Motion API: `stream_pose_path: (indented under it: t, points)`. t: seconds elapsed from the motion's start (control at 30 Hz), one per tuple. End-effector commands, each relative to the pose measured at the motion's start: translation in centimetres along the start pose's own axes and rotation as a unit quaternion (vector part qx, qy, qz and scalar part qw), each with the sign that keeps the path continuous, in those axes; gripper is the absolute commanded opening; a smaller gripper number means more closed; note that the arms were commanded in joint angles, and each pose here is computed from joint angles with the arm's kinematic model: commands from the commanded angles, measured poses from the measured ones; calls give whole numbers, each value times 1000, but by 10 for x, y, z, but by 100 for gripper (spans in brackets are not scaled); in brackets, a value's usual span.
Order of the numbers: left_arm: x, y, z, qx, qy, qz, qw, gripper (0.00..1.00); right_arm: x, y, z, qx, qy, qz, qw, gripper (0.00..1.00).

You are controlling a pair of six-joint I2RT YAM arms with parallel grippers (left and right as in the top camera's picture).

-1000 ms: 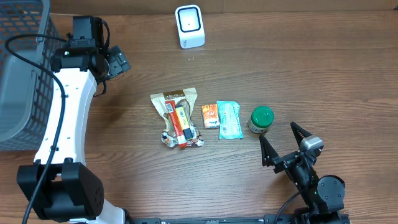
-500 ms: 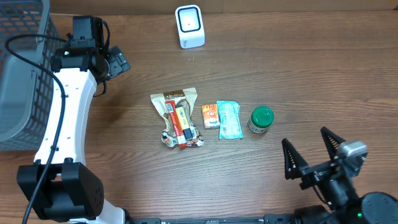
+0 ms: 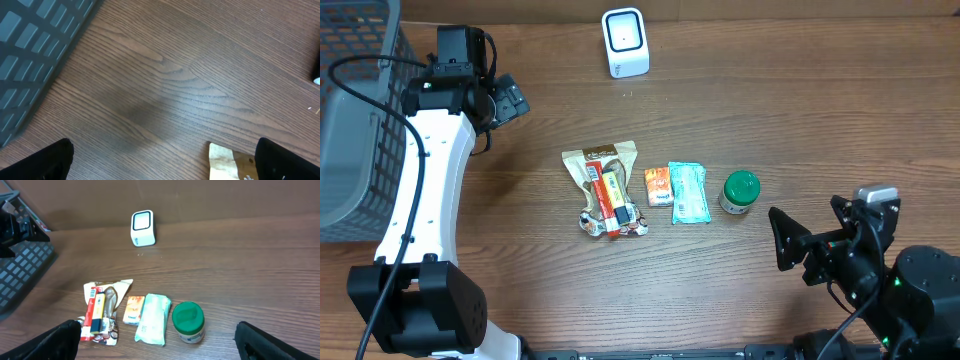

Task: Scan the item barcode
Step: 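Swing the right gripper over the orange box and teal pack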

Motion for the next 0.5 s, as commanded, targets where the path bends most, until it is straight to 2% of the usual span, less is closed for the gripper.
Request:
stream_pose_path:
  t: [0.0, 0.47]
  points:
    - [4, 1, -3, -8, -7, 2, 1000, 100, 6, 1, -5, 2, -12, 4, 1000, 100]
    - [4, 1, -3, -7, -7, 2, 1000, 100, 6, 4, -1, -1, 3, -14, 1000, 100]
Point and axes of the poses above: each gripper's point midway between its finger pads, its own x axis back along the fingers, its own y axis along the line the jaws close on, z = x × y, the point moved 9 cm from there along x, back along the fingers, and after that the axes turned 5 degrees about x, right-handed, at the moved point
